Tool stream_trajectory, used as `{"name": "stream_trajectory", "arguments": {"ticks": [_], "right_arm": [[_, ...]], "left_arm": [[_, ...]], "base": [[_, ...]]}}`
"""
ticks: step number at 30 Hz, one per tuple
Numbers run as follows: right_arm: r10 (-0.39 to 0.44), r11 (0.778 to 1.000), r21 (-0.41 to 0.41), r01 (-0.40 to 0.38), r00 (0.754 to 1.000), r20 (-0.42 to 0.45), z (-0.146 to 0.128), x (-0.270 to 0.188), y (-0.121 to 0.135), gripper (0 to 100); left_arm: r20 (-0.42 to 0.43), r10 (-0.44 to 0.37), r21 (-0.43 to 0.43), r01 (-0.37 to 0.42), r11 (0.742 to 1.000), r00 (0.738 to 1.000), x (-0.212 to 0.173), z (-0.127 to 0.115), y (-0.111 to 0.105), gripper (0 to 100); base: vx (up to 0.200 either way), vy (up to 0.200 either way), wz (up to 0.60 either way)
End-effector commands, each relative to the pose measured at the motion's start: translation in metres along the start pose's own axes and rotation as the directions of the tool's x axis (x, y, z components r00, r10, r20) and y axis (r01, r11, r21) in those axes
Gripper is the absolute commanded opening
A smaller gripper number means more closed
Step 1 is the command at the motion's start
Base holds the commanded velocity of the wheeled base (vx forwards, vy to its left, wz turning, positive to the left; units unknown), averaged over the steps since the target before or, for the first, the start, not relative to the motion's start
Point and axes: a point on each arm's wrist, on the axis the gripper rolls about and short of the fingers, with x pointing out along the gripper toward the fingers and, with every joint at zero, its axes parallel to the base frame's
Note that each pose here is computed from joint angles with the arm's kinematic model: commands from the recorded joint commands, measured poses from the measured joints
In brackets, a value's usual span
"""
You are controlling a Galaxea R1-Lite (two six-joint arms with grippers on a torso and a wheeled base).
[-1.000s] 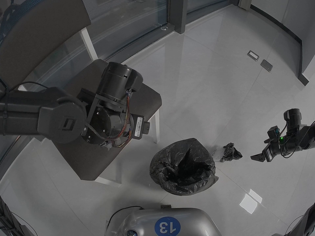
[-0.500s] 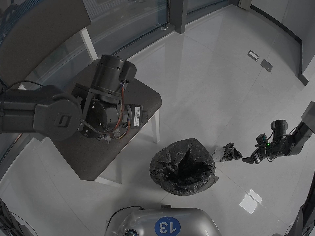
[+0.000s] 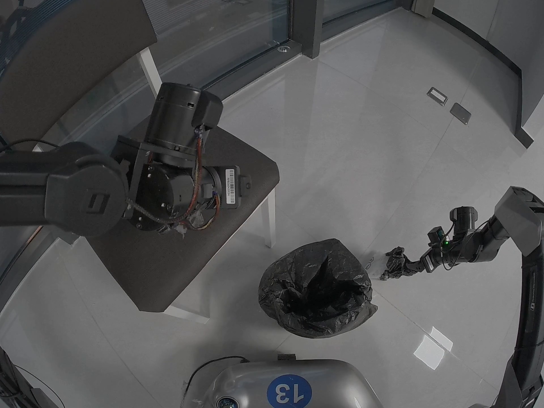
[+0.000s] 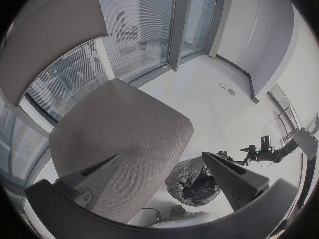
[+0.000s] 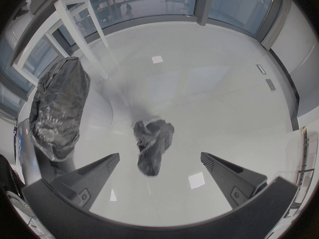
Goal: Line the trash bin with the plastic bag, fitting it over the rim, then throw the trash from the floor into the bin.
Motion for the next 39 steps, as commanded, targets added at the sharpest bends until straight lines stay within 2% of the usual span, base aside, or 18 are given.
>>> {"name": "stream_trajectory", "arguments": {"ticks": [1, 16, 21, 24, 26, 27, 29, 33, 39], "right_arm": [[0.028, 1.000, 0.010, -0.028, 1.000, 0.007, 0.004, 0.026, 0.009, 100], [0.075, 0.996, 0.062, -0.070, 0.994, -0.083, -0.022, 0.009, 0.027, 100], [0.070, 0.997, 0.033, -0.069, 0.997, -0.012, 0.002, 0.001, 0.044, 100], [0.068, 0.993, 0.090, -0.072, 0.997, 0.047, 0.025, 0.007, 0.050, 100], [0.068, 0.993, 0.090, -0.072, 0.997, 0.047, 0.025, 0.007, 0.050, 100], [0.051, 0.994, 0.094, -0.060, 0.994, 0.094, 0.040, 0.015, 0.046, 100], [0.055, 0.994, 0.093, -0.065, 0.993, 0.106, 0.045, 0.024, 0.049, 100], [0.059, 0.991, 0.111, -0.069, 0.994, 0.087, 0.038, 0.034, 0.050, 100], [0.009, 0.991, 0.132, -0.019, 0.997, 0.081, 0.028, 0.052, 0.034, 100]], "left_arm": [[0.006, -0.001, -0.006, 0.001, 1.000, 1.000, -0.002, 0.001, 0.000, 100], [0.011, 0.004, -0.032, -0.003, 0.999, 1.000, -0.004, 0.003, 0.002, 100], [0.012, 0.002, -0.032, -0.002, 0.999, 1.000, -0.004, 0.003, 0.002, 100], [0.012, 0.003, -0.032, -0.003, 0.999, 1.000, -0.003, 0.003, 0.002, 100], [0.012, 0.003, -0.032, -0.003, 0.999, 1.000, -0.003, 0.003, 0.002, 100], [0.011, 0.002, -0.031, -0.002, 1.000, 1.000, -0.004, 0.002, 0.001, 100], [0.012, 0.003, -0.032, -0.003, 0.999, 1.000, -0.004, 0.003, 0.002, 100], [0.011, 0.008, -0.035, -0.008, 0.999, 1.000, -0.004, 0.003, 0.003, 100], [-0.004, 0.014, -0.041, -0.014, 0.999, 1.000, -0.002, -0.002, 0.003, 100]], "base": [[0.000, 0.000, 0.00], [0.000, 0.000, 0.00], [0.000, 0.000, 0.00], [0.000, 0.000, 0.00], [0.000, 0.000, 0.00], [0.000, 0.000, 0.00], [0.000, 0.000, 0.00], [0.000, 0.000, 0.00], [0.000, 0.000, 0.00]]}}
